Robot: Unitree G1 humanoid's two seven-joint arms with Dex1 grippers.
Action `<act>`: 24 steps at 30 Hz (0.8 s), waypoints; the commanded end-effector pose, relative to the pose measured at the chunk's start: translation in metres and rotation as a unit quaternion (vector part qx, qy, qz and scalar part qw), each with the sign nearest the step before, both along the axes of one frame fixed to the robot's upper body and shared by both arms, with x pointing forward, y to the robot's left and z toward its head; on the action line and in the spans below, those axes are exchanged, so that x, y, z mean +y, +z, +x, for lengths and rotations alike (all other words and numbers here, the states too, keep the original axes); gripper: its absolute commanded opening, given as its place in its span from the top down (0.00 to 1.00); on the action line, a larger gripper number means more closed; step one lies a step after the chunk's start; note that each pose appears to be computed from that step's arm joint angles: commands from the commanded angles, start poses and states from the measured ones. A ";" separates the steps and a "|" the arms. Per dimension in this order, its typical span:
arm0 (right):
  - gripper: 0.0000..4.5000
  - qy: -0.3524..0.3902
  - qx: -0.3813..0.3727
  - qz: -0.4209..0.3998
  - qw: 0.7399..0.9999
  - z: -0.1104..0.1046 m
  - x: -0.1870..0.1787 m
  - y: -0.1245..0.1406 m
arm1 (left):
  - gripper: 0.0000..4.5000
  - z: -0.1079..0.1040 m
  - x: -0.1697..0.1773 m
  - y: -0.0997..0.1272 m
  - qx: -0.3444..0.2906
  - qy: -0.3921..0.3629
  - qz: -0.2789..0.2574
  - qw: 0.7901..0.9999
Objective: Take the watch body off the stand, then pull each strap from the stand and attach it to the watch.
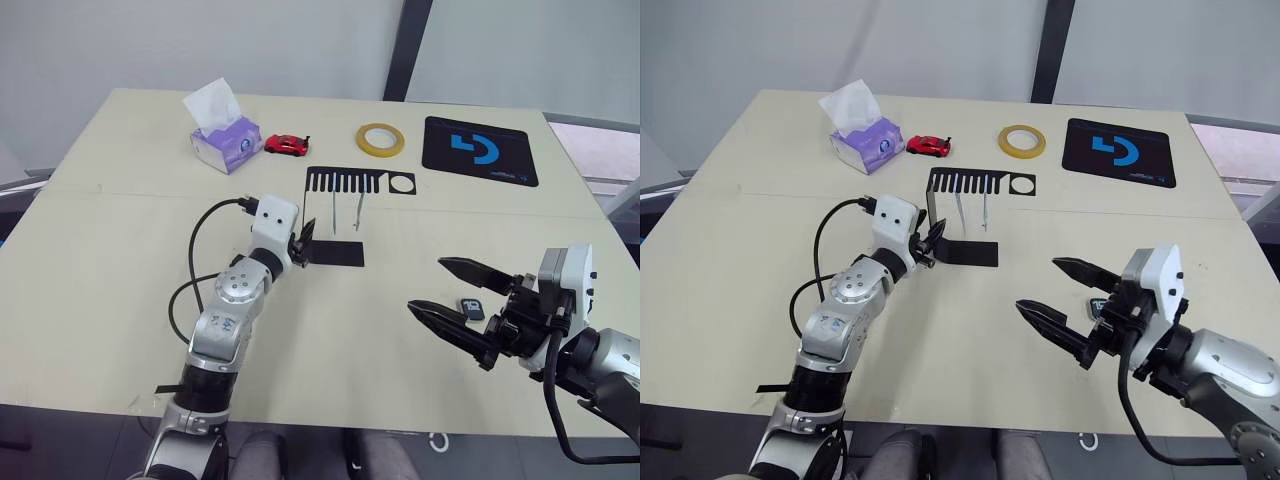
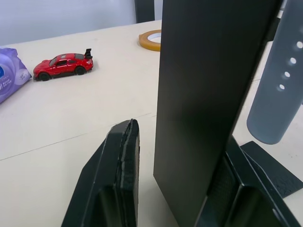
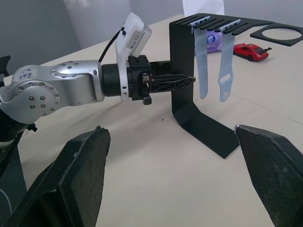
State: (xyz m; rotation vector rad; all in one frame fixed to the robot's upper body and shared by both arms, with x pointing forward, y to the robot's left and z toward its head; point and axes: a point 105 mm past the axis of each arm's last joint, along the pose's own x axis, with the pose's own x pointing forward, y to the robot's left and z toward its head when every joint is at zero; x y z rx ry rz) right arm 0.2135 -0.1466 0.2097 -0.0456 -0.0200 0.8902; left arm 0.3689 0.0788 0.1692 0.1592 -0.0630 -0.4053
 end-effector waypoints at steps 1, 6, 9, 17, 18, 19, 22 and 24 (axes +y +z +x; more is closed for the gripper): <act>0.00 0.011 -0.027 0.005 1.000 -0.006 0.005 0.010 | 0.55 -0.001 -0.007 0.017 -0.035 -0.010 -0.001 0.999; 0.00 0.008 -0.027 0.004 1.000 -0.006 0.004 0.011 | 0.74 -0.001 -0.011 0.018 -0.040 -0.018 -0.004 0.999; 0.00 0.008 -0.029 0.004 1.000 -0.005 0.005 0.011 | 1.00 -0.001 -0.012 0.018 -0.041 -0.020 -0.003 0.999; 0.00 0.010 -0.034 0.005 0.999 -0.005 0.007 0.014 | 1.00 -0.002 -0.009 0.023 -0.053 -0.013 -0.009 0.998; 0.00 0.011 -0.035 0.006 0.999 -0.004 0.009 0.014 | 1.00 -0.001 -0.007 0.023 -0.052 -0.006 -0.010 0.999; 0.00 0.013 -0.036 0.007 0.999 -0.003 0.011 0.014 | 1.00 0.000 -0.003 0.023 -0.051 0.002 -0.013 0.999; 0.00 0.016 -0.038 0.009 0.999 0.000 0.018 0.014 | 1.00 0.003 0.003 0.024 -0.047 0.020 -0.020 0.999; 0.00 0.019 -0.039 0.010 0.999 0.003 0.027 0.013 | 1.00 0.006 0.007 0.023 -0.038 0.037 -0.027 0.998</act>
